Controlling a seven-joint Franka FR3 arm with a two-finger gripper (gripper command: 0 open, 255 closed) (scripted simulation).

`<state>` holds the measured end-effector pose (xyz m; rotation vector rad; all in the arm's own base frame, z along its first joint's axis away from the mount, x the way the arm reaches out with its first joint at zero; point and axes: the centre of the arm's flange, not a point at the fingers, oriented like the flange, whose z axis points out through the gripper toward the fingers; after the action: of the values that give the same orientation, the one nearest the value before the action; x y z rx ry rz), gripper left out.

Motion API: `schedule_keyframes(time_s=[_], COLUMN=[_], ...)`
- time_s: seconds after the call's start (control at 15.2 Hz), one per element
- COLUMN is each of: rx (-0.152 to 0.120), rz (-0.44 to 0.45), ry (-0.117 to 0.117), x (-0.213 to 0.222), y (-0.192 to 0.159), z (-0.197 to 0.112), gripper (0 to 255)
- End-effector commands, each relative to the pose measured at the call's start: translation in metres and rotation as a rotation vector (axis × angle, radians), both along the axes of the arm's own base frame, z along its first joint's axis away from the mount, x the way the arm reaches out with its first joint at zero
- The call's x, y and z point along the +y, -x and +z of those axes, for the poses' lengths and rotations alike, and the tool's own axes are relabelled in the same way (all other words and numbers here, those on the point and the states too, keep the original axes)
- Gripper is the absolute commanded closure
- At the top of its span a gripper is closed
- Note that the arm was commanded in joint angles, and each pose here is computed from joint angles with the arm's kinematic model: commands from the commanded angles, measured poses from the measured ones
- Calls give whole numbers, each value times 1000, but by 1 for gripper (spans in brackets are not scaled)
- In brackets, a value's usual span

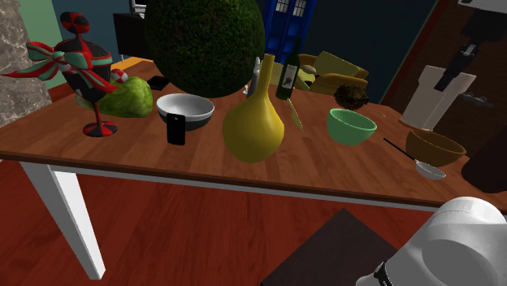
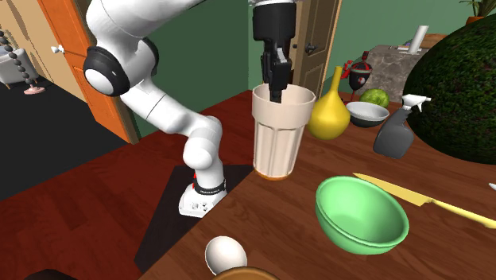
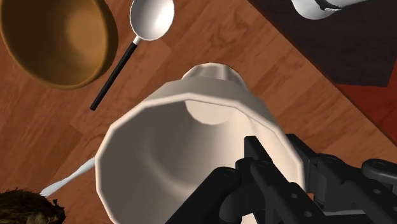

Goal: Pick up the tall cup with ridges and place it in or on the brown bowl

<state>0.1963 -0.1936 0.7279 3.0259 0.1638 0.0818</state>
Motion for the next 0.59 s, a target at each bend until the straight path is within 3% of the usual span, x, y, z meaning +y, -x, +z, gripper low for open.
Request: schedule_keyframes(time_s=[0.0, 0.53], rx=[0, 0], rz=[0, 0], ry=[1, 1], x=[-26, -127], y=[10, 37], z=[8, 25], gripper=[255, 255])
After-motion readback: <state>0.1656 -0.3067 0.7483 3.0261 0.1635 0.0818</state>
